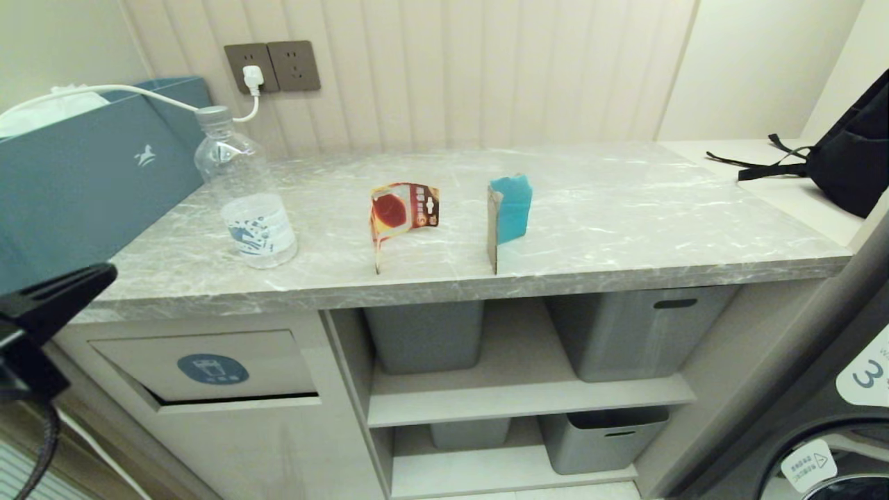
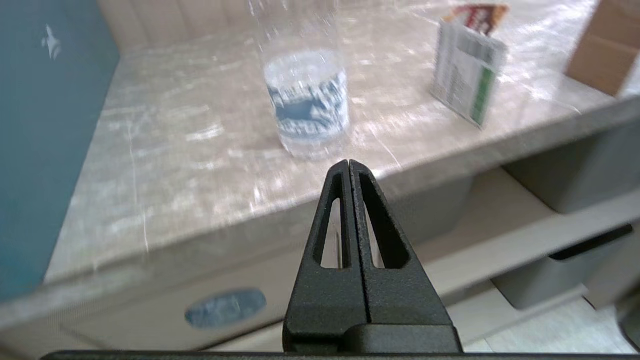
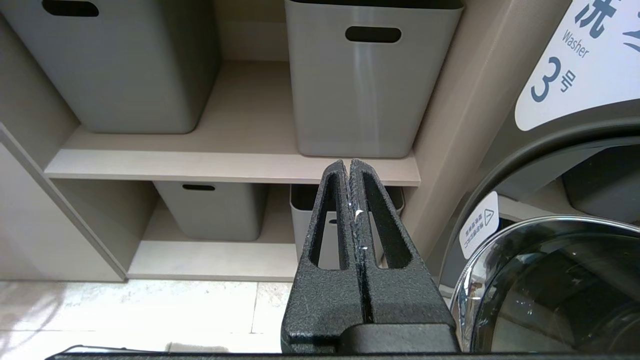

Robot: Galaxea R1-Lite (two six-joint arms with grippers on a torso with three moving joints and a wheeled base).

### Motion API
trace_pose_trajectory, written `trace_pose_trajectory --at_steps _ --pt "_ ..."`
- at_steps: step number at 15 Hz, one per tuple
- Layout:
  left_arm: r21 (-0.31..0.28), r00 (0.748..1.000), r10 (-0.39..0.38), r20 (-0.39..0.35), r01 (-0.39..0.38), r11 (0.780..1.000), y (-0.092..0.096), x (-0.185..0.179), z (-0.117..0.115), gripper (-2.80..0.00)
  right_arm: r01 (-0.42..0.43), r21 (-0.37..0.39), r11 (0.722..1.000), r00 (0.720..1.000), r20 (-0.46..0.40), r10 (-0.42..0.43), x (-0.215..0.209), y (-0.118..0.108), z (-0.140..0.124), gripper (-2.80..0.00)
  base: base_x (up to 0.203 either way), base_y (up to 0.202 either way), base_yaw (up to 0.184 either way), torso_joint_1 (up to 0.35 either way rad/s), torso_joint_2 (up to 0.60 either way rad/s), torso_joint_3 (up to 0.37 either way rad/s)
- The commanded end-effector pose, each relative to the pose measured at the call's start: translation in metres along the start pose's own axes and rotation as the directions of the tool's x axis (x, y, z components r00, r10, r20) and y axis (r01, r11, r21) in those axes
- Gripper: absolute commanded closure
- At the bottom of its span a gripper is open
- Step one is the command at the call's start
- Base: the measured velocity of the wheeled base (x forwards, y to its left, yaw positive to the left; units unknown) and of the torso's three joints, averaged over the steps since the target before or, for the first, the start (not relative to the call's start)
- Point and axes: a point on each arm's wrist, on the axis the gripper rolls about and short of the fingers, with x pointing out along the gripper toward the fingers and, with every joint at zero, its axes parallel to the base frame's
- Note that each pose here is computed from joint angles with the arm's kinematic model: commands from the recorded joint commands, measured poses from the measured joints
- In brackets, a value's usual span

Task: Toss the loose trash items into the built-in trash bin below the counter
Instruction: Pick up the garbage

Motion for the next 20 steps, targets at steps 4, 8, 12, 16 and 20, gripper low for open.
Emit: trace_pose_trajectory --at_steps 4,8,12,16,20 --pt "-0.001 1.000 -0.006 0.016 0.006 1.000 0.007 0.032 -0.005 0.00 -0.001 -0.001 1.000 1.000 0.001 0.001 0.000 0.000 0.000 0.00 0.000 0.000 0.000 0.000 0.00 0.000" --pt "-0.006 1.000 -0.014 0.018 0.014 1.000 0.007 0.037 -0.007 0.00 -0.001 -0.001 1.000 1.000 0.001 0.001 0.000 0.000 0.000 0.00 0.000 0.000 0.000 0.000 0.00 0.000" --pt "-0.031 0.998 -0.013 0.055 0.014 0.999 0.010 0.049 -0.007 0.00 -0.001 -0.001 1.000 1.000 0.001 0.001 0.000 0.000 0.000 0.00 0.000 0.000 0.000 0.000 0.00 0.000" --pt "-0.037 0.999 -0.020 0.045 0.022 0.999 0.012 0.064 -0.009 0.00 -0.001 -0.001 1.000 1.000 0.001 0.001 0.000 0.000 0.000 0.00 0.000 0.000 0.000 0.000 0.00 0.000" --pt "-0.038 0.998 -0.027 0.048 0.029 0.999 0.017 0.087 -0.005 0.00 0.000 -0.001 1.000 1.000 0.001 0.000 0.000 0.000 0.000 0.00 0.000 0.000 0.000 0.000 0.00 0.000"
